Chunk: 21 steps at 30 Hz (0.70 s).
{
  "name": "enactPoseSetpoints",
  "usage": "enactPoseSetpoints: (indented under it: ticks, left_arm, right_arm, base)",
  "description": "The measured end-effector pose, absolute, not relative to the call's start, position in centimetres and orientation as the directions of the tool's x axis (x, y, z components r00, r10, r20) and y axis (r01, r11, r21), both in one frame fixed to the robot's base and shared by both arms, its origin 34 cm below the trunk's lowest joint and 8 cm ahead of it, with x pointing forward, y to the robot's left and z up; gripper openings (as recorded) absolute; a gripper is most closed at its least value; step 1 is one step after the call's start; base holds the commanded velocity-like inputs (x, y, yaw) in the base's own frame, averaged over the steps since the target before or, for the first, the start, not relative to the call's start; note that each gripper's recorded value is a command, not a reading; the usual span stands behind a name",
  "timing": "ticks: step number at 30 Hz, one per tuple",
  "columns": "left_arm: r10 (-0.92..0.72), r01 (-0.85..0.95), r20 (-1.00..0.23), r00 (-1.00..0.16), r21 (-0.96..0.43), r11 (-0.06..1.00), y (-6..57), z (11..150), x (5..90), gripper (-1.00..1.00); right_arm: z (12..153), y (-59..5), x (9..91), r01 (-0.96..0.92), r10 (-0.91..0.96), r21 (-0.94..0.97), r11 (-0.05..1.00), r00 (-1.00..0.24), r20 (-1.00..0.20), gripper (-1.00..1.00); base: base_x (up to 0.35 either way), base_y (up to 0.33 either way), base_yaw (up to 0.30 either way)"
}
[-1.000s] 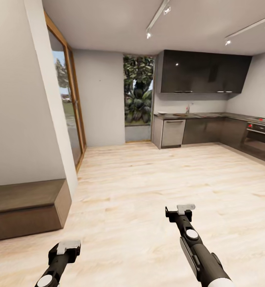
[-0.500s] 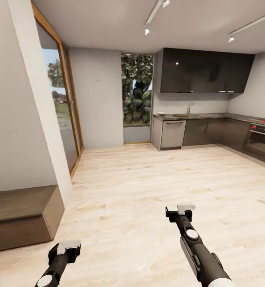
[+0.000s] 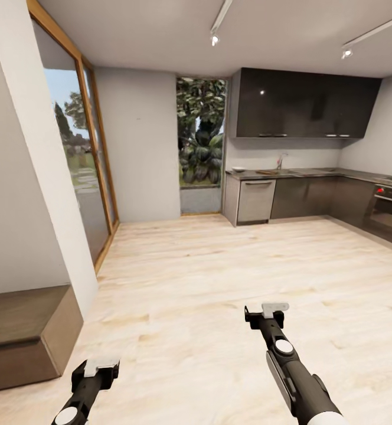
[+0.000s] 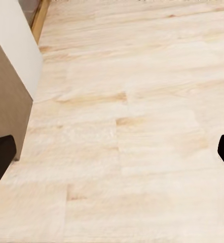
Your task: In the kitchen, take the Vidalia onion out of the sink, dice it on the chopping board with the paring knife, put the diced onion into the bowl on the countertop, then place both the paring knife and the chopping board into the sink.
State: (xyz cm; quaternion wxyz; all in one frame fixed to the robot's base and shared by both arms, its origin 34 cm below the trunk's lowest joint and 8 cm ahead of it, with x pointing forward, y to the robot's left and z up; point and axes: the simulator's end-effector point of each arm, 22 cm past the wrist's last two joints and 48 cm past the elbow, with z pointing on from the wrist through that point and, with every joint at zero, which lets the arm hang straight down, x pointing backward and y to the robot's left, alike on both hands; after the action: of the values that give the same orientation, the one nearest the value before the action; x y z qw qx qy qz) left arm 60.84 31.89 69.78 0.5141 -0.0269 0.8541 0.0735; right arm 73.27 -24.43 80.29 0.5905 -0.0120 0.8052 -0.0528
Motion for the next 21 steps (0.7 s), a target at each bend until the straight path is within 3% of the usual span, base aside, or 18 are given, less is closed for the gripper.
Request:
enactPoseSetpoints:
  ticks: [21]
  left_arm:
    - [0.029,-0.121,-0.882,-0.470,0.098,0.988,31.88,69.77,60.84,1.00]
  right_arm:
    - [80.29,-24.44,73.27,0.043,-0.082,-0.100,0.994,-0.302,-0.950,1.00]
  base:
    - [0.327,-0.105,0.000]
